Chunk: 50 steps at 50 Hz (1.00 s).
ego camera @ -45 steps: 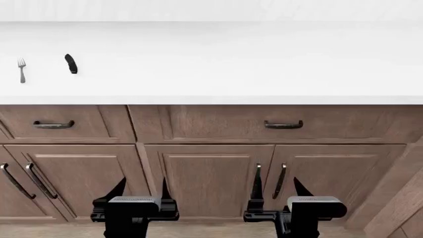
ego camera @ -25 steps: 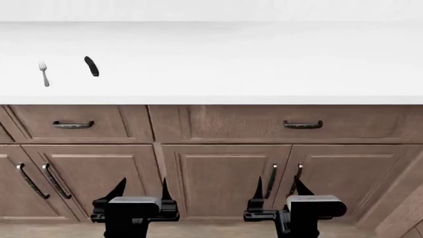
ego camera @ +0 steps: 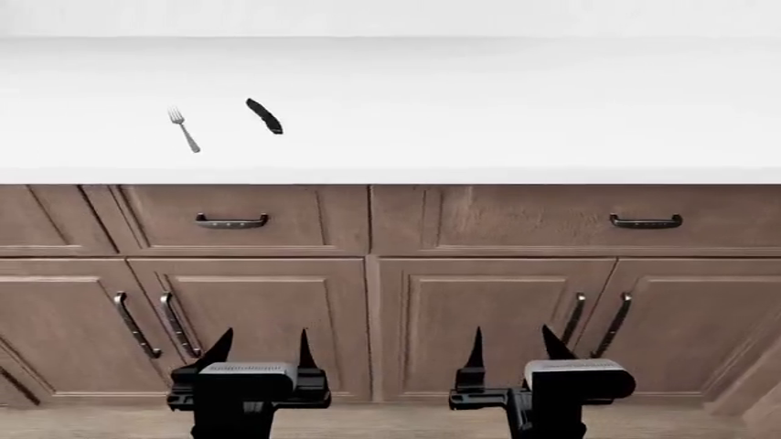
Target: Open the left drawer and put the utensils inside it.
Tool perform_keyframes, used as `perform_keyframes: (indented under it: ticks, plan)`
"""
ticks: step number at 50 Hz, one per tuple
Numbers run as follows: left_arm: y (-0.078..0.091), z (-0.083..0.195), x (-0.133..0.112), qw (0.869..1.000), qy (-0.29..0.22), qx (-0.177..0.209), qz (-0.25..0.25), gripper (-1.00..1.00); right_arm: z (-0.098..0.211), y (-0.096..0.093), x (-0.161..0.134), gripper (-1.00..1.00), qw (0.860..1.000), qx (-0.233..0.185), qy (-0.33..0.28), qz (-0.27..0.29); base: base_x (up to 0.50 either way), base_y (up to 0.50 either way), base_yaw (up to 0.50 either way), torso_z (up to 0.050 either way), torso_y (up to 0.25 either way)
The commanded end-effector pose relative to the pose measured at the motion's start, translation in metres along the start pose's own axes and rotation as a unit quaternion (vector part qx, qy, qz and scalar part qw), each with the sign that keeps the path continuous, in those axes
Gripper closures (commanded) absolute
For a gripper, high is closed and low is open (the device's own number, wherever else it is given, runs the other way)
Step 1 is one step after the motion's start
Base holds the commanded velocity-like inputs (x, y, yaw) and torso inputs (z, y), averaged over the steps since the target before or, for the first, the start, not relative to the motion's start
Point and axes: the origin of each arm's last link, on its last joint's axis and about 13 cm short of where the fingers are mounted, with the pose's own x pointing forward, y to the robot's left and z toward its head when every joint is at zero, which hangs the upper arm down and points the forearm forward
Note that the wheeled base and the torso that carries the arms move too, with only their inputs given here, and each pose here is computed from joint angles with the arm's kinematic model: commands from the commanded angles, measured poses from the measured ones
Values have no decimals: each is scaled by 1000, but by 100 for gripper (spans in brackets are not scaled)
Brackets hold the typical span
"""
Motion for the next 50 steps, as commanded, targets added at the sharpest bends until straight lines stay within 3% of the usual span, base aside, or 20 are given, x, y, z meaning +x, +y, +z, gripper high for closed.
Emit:
perform_keyframes:
  ticks: [1, 12, 16, 20, 25, 28, 32, 50]
  plan:
    - [0, 0, 0, 1000, 0, 0, 0, -100, 0, 0, -1, -100, 1000, -3, -1, -1, 0, 500, 0, 0, 0]
    - [5, 8, -1, 1000, -12, -4, 14, -100, 1, 0, -1, -100, 1000, 0, -3, -1, 0, 500, 0, 0, 0]
    - [16, 55, 2, 996, -69, -16, 45, -100, 0, 0, -1, -100, 1000, 2, -3, -1, 0, 500, 0, 0, 0]
    - [27, 119, -26, 984, -166, -25, 68, -100, 0, 0, 0, -100, 1000, 3, -4, -1, 17, 500, 0, 0, 0]
    - [47, 146, -61, 970, -214, -31, 109, -100, 0, 0, -1, -100, 1000, 5, -5, 0, 41, 500, 0, 0, 0]
    - [57, 152, -72, 965, -226, -40, 130, -100, 1, 0, -1, -100, 1000, 6, -7, 2, 62, 500, 0, 0, 0]
    - [60, 158, -80, 962, -236, -21, 138, -100, 1, 0, -2, -100, 1000, 7, -10, 7, 213, 500, 0, 0, 0]
    - [63, 164, -86, 957, -250, -25, 147, -100, 1, 0, -2, -100, 1000, 4, -11, 6, 382, 461, 0, 0, 0]
